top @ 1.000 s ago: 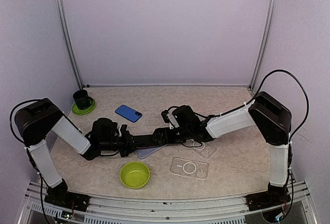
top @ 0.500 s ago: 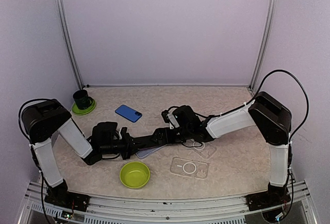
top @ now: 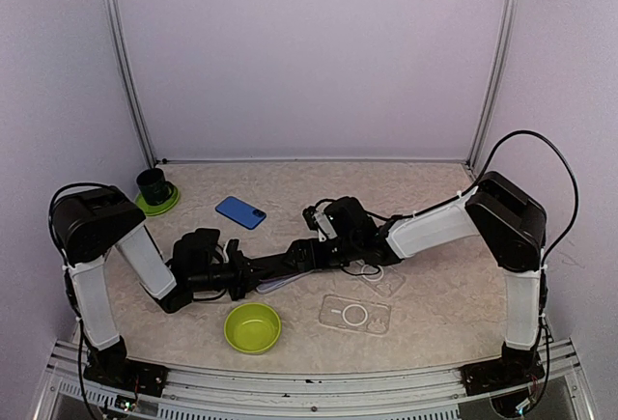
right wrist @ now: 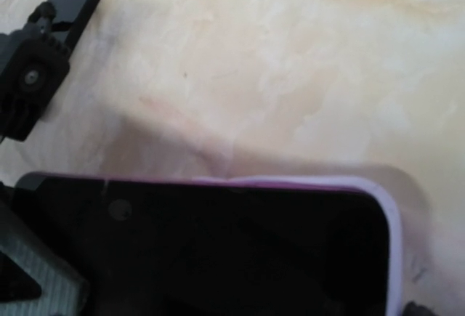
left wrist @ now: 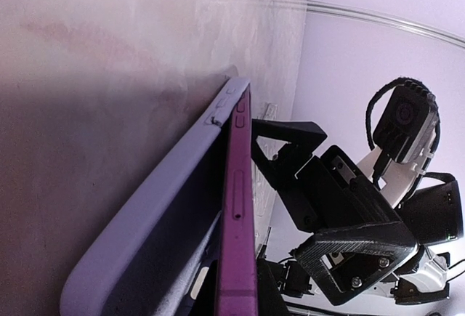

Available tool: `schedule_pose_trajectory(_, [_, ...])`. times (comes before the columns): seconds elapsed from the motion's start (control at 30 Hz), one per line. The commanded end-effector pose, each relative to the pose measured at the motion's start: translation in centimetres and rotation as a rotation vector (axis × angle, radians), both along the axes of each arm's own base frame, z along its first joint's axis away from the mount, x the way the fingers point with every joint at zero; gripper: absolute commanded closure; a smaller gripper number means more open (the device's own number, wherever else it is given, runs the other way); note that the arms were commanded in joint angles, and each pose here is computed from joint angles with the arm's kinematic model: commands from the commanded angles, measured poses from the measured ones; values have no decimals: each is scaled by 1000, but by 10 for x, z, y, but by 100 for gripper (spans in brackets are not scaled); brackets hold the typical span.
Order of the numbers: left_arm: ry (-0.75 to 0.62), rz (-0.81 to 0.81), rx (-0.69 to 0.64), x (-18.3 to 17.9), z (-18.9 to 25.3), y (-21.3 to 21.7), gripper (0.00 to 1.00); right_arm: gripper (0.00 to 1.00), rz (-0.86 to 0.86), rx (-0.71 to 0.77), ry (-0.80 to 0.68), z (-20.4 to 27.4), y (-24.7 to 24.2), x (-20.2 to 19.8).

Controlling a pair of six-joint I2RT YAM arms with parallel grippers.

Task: Put the phone into the phone case
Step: Press the top corners of the phone case.

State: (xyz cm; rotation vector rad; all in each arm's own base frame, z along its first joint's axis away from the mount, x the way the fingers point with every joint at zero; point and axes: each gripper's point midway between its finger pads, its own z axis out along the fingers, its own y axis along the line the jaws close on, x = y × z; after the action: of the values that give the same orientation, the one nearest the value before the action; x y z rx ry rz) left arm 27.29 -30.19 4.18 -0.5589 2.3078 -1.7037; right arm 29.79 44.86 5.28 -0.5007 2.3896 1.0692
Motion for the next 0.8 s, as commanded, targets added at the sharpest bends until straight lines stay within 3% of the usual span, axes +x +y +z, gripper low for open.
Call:
schedule_pose_trajectory(0.0, [117,-62,102,-19,-40,-6,100,2,324,154,158,29,38,-80])
schedule_pose_trajectory(0.3, [-47,-119,156,-5,-14,-9,100,1,234,152,92,57,6,-41])
schedule_pose_trajectory(0.77, [-278,-166,77,1,44,-16,100,1,155,157,88,66,-23,-13])
